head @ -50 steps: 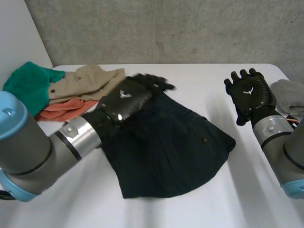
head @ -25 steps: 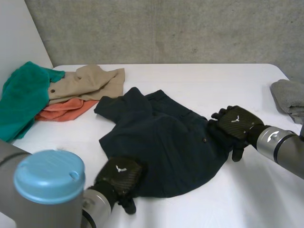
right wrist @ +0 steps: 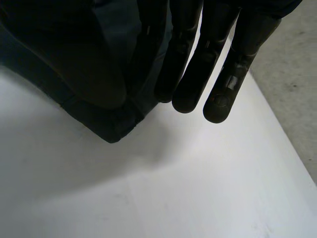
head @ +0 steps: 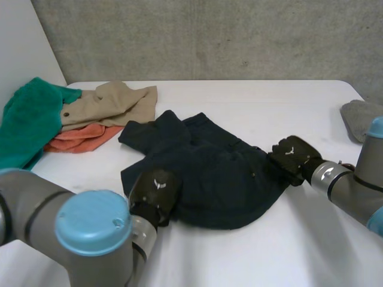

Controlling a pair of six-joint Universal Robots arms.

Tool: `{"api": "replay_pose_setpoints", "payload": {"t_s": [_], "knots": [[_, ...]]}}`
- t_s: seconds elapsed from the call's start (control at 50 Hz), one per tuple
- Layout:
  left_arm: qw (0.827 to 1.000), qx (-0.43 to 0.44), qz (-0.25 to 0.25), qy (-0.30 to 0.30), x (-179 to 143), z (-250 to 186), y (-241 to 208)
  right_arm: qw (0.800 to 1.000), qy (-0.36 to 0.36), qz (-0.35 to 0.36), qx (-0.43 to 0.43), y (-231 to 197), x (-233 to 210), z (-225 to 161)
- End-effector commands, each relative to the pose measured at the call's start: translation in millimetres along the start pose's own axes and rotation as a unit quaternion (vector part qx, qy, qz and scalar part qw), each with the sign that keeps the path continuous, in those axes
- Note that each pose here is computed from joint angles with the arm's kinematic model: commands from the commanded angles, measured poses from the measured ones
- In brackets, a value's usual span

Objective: Fold the laundry.

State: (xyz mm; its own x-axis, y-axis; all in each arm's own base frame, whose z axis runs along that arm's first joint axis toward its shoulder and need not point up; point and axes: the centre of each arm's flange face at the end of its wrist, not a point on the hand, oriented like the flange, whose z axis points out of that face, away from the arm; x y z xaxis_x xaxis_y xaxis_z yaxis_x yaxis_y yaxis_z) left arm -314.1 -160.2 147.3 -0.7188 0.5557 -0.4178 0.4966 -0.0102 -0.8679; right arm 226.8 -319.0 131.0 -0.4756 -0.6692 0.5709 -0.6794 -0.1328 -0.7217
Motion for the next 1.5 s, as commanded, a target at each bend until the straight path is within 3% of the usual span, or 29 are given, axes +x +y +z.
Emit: {"api": "replay_pose_setpoints", "payload": {"t_s": [0.02, 0.12, 0.24, 0.36, 0.42, 0.5, 0.54, 0.62, 0.76, 0.84, 0.96, 1.32, 1.5], "knots": [[0.982, 0.175, -0.031, -0.07, -51, -30, -109, 0.99, 0.087, 0.062, 0.091, -70, 58, -40], [0.948, 0.295, -0.054, -0.109, -92, -57, -183, 0.965, 0.163, 0.078, 0.19, -136, 107, -82], [0.933, 0.337, -0.049, -0.12, -117, -58, -214, 0.943, 0.182, 0.139, 0.241, -175, 129, -121], [0.948, 0.3, -0.04, -0.102, -108, -36, -197, 0.952, 0.096, 0.266, 0.12, -137, 94, -107], [0.957, 0.272, -0.036, -0.095, -102, -26, -180, 0.946, 0.042, 0.319, 0.041, -105, 64, -92], [0.961, 0.259, -0.034, -0.091, -100, -22, -172, 0.915, 0.002, 0.403, -0.022, -73, 27, -81], [0.962, 0.257, -0.034, -0.09, -99, -19, -170, 0.89, -0.015, 0.455, -0.035, -66, 8, -80], [0.965, 0.248, -0.032, -0.085, -94, -10, -166, 0.859, -0.025, 0.51, -0.043, -59, -12, -79], [0.964, 0.254, -0.033, -0.077, -86, 0, -171, 0.82, -0.058, 0.565, -0.069, -60, -47, -86], [0.963, 0.26, -0.032, -0.069, -77, 11, -177, 0.81, -0.049, 0.581, -0.066, -63, -58, -87], [0.959, 0.273, -0.033, -0.066, -72, 22, -186, 0.81, -0.016, 0.583, -0.064, -68, -75, -86], [0.96, 0.27, -0.034, -0.063, -67, 30, -184, 0.852, 0.007, 0.523, -0.026, -96, -139, -77], [0.961, 0.267, -0.035, -0.064, -67, 30, -183, 0.848, 0.027, 0.528, -0.036, -92, -152, -59]]}}
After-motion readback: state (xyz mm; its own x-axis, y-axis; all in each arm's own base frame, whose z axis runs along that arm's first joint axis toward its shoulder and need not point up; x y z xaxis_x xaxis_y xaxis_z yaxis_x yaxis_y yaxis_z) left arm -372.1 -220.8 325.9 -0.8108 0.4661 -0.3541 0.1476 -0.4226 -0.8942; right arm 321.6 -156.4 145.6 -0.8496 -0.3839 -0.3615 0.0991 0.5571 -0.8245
